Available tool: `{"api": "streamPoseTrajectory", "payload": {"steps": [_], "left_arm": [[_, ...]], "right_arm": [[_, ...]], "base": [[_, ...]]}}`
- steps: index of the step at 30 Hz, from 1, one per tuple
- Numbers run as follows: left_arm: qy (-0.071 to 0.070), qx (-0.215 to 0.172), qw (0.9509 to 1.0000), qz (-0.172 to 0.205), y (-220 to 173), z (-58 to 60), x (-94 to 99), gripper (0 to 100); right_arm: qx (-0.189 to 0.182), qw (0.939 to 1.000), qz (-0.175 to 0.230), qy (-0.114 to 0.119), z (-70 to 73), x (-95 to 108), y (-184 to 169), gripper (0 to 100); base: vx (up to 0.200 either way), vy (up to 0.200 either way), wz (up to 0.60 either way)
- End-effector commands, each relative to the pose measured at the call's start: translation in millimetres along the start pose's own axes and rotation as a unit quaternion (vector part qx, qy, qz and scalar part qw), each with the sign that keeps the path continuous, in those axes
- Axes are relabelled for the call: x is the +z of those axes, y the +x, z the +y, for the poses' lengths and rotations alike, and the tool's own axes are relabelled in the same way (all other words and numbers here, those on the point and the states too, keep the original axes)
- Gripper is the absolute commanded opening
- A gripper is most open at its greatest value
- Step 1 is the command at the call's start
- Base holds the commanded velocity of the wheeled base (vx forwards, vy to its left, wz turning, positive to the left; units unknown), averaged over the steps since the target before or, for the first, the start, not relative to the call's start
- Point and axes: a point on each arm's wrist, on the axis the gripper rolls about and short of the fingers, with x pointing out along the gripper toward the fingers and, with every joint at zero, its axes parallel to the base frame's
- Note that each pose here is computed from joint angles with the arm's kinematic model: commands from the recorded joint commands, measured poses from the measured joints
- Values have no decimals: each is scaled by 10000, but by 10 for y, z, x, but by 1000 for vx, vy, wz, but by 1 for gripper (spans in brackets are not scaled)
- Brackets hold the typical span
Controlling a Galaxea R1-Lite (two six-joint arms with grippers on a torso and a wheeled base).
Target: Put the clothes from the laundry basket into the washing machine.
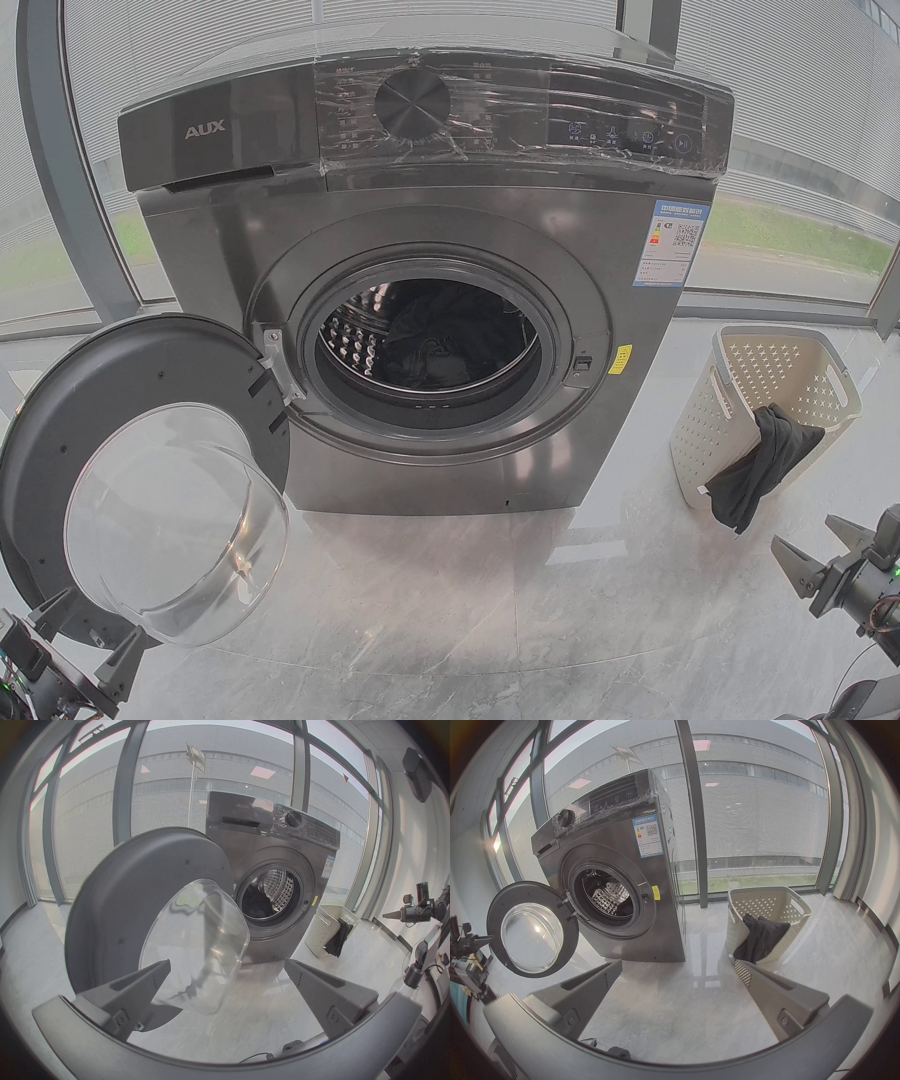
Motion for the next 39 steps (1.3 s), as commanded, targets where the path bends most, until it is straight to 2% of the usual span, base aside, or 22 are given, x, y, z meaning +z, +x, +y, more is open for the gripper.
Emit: {"api": "streamPoseTrajectory", "payload": {"steps": [1, 4, 7, 11, 13, 16, 19, 21, 23, 26, 28, 29, 31, 32, 35, 38, 39], "left_arm": [[-133, 358, 9969, -689, -255, 50, -240, 100], [-122, 401, 9963, -744, -255, 47, -235, 100], [-58, 528, 9958, -749, -256, 43, -235, 100], [-79, 733, 9943, -770, -258, 38, -235, 100], [-61, 857, 9933, -775, -259, 35, -235, 100], [104, 1122, 9907, -768, -261, 27, -236, 100], [358, 1413, 9856, -852, -280, 10, -244, 100], [509, 1356, 9833, -1099, -319, -9, -265, 100], [572, 1286, 9834, -1146, -328, -14, -267, 100], [488, 1346, 9832, -1132, -328, -11, -272, 100], [382, 1211, 9852, -1148, -327, -16, -272, 100], [281, 1009, 9884, -1097, -320, -24, -287, 100], [340, 584, 9939, -871, -310, -40, -328, 100], [411, 530, 9943, -828, -314, -43, -329, 100], [421, 637, 9932, -882, -311, -38, -325, 100], [216, 795, 9925, -908, -311, -30, -325, 100], [207, 802, 9924, -909, -311, -30, -325, 100]], "right_arm": [[-322, 9980, -522, 141, -165, -141, -428, 100], [-451, 9971, -610, 73, -204, -219, -544, 100], [-407, 9962, -769, -36, -226, -338, -689, 100], [-239, 9942, -1019, -242, -225, -558, -867, 100], [-160, 9941, -1044, -245, -214, -633, -923, 100], [-180, 9923, -1198, -255, -181, -650, -980, 100], [-302, 9910, -1257, -338, -181, -655, -985, 100], [-644, 9898, -1164, -504, -204, -710, -953, 100], [-704, 9894, -1194, -436, -208, -712, -949, 100], [-623, 9899, -1208, -409, -206, -709, -949, 100], [-624, 9898, -1208, -416, -206, -709, -949, 100], [-625, 9898, -1207, -424, -206, -709, -949, 100], [-624, 9899, -1200, -416, -207, -712, -947, 100], [-625, 9899, -1200, -423, -207, -712, -947, 100], [-626, 9899, -1199, -431, -207, -712, -947, 100], [-626, 9899, -1199, -431, -207, -712, -947, 100], [-626, 9899, -1199, -431, -207, -712, -947, 100]], "base": [[0, 0, 0], [0, 0, 0], [0, 0, 0], [0, 0, 0], [0, 0, 0], [0, -133, 0], [0, -200, 0], [0, -200, 0], [0, -200, 0], [0, 0, 0], [0, 0, 0], [0, 0, 0], [0, 0, 0], [0, 0, 0], [0, 0, 0], [0, 0, 0], [0, -200, 0]]}}
